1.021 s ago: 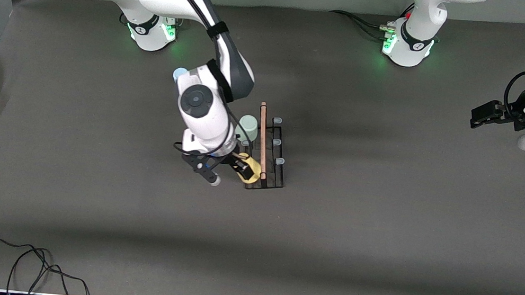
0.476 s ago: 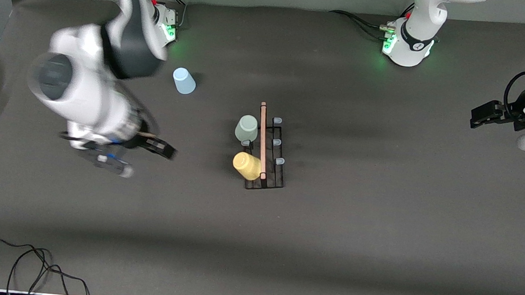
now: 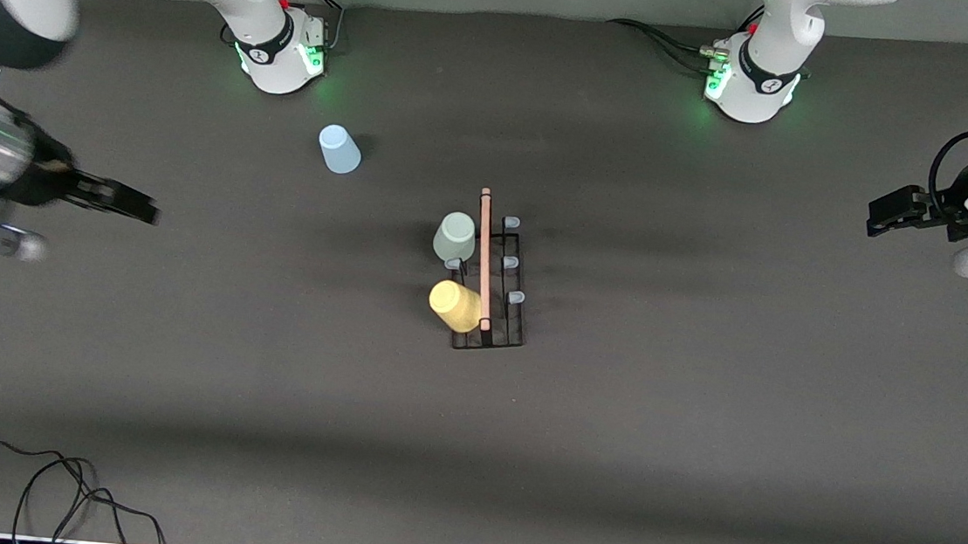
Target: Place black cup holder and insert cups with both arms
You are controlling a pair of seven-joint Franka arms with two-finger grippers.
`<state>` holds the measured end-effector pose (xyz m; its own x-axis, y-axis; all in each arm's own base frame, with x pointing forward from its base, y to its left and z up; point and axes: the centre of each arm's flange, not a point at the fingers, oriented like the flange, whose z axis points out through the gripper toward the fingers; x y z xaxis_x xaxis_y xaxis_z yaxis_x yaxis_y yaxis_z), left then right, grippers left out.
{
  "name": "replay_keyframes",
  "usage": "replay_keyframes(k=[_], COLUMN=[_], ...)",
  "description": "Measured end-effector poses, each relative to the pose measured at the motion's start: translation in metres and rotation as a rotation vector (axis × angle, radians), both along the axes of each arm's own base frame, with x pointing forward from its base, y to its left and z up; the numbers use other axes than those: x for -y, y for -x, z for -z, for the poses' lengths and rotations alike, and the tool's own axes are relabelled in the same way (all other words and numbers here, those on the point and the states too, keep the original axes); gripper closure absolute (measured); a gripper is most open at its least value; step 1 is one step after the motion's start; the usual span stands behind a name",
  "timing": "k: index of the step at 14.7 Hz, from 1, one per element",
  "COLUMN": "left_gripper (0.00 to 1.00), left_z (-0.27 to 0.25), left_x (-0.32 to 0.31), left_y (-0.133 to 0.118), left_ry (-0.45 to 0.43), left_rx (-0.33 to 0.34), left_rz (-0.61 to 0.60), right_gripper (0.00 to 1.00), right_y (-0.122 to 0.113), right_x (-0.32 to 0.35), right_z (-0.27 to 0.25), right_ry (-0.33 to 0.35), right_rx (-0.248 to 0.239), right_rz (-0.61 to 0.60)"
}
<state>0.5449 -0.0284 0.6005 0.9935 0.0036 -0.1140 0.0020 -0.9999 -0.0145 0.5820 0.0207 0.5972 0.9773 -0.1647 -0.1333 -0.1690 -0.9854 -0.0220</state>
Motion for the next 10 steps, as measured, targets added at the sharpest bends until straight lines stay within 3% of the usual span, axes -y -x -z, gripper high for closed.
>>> replay_keyframes(k=[3, 10], left_gripper=[0.0, 0.0], left_z=[0.0, 0.0], left_x=[0.0, 0.0], left_y=[0.0, 0.0], left_ry=[0.0, 0.0], left_rx=[0.0, 0.0], left_rz=[0.0, 0.0], right_gripper=[0.0, 0.0], right_y=[0.003, -0.004], right_x=[0.026, 0.014], right_z=[-0.007, -0.005], right_ry=[0.001, 0.03], right_rx=[0.01, 0.035], right_rz=[-0.011, -0.029])
